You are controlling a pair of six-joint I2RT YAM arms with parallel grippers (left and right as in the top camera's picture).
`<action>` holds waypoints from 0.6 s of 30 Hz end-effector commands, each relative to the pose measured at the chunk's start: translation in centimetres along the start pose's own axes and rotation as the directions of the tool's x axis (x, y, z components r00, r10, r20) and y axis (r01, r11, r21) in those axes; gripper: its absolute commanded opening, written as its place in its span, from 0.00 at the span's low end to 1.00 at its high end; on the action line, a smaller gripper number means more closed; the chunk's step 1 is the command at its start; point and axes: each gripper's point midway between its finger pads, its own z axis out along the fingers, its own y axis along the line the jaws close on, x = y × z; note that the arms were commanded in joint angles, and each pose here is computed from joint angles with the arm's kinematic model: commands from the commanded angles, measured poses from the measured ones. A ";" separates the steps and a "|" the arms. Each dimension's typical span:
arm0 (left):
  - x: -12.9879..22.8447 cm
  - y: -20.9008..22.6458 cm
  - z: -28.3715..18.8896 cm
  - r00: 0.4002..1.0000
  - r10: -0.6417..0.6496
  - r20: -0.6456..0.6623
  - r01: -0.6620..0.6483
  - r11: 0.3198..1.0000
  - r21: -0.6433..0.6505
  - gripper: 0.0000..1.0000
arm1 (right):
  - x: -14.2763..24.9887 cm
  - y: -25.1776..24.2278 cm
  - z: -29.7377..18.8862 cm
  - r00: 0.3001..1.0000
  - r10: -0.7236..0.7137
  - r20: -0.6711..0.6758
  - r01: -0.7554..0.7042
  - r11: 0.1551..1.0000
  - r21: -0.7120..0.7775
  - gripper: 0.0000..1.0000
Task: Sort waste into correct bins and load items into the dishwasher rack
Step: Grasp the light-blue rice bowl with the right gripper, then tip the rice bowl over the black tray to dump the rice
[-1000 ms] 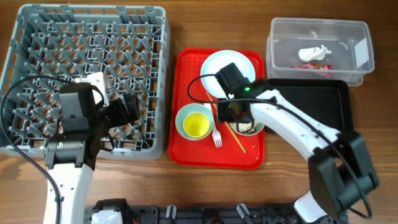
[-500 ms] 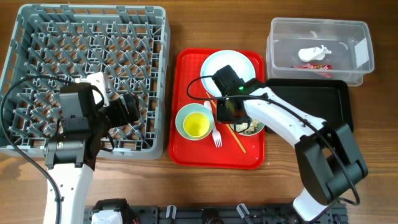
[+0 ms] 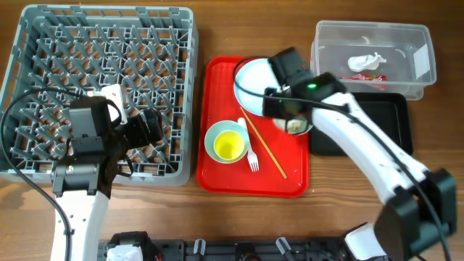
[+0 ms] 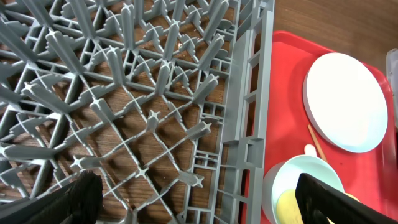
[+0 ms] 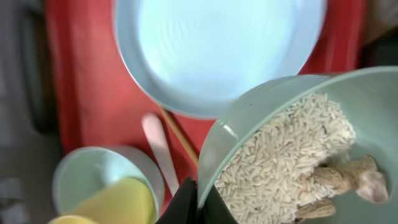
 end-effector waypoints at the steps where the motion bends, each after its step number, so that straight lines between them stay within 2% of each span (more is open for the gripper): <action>1: -0.9 0.0 -0.5 1.000 -0.005 0.023 0.005 1.000 -0.002 1.00 | -2.2 -1.5 -1.9 0.996 0.083 0.012 -0.082 0.992 -0.098 0.04; 9: -0.8 0.0 -0.5 1.000 -0.005 0.022 0.005 1.000 -0.002 1.00 | -2.2 -7.1 -0.6 0.963 0.237 -0.131 -0.266 0.915 -0.303 0.04; 12: -0.9 0.0 -0.5 1.000 -0.005 0.022 0.005 1.000 -0.002 1.00 | -1.6 -8.1 -0.5 0.950 0.258 -0.177 -0.310 0.851 -0.423 0.04; 18: -0.9 0.0 -0.5 1.000 -0.005 0.022 0.005 1.000 -0.002 1.00 | -1.4 -11.9 -1.3 0.894 0.391 -0.218 -0.438 0.658 -0.613 0.04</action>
